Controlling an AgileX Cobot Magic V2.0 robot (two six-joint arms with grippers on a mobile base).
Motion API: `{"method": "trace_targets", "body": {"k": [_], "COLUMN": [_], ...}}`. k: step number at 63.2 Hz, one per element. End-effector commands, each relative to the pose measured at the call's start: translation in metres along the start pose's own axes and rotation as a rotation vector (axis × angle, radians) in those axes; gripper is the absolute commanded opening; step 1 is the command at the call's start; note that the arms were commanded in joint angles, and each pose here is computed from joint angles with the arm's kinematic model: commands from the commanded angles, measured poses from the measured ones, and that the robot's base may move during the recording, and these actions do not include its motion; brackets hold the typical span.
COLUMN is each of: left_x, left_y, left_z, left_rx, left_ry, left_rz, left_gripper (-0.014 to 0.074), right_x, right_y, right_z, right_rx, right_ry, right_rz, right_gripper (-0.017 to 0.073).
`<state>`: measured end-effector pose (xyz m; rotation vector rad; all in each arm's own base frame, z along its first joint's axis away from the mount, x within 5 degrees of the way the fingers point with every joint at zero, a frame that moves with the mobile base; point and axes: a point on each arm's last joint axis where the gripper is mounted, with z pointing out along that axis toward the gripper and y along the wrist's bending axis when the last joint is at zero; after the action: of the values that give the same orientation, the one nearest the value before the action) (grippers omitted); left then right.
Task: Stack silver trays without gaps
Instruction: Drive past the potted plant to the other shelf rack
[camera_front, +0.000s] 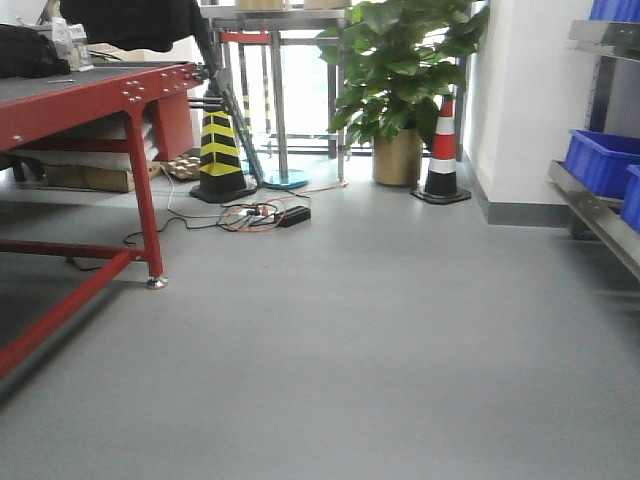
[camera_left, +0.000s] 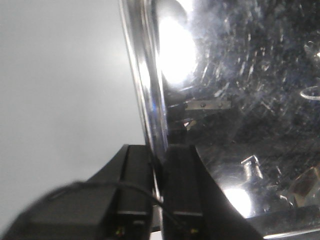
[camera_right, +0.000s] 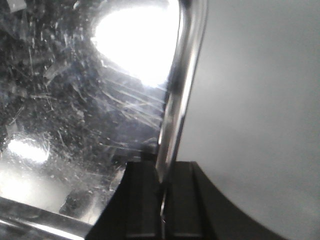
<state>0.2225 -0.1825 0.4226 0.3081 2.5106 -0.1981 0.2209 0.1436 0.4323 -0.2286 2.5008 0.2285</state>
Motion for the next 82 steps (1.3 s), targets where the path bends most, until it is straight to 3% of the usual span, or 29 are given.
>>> {"method": "trace_targets", "body": {"k": [1,82], "left_x": [0.0013,0.0030], "left_y": [-0.0041,-0.0076], "left_z": [-0.0203,-0.0199], "left_rx": [0.070,0.106], "left_ry": [-0.020,0.002], "left_rz": [0.004,-0.007], "left_gripper": [-0.0048,-0.0048], "right_x": [0.0011,0.0006], "right_y": [0.0023,0.0017], "right_z": [-0.0208,-0.0207], "right_rx": [-0.060,-0.060], "right_ry": [-0.027,-0.030], "right_rz": [-0.002,0.001], "right_gripper": [0.0056,0.0056]}}
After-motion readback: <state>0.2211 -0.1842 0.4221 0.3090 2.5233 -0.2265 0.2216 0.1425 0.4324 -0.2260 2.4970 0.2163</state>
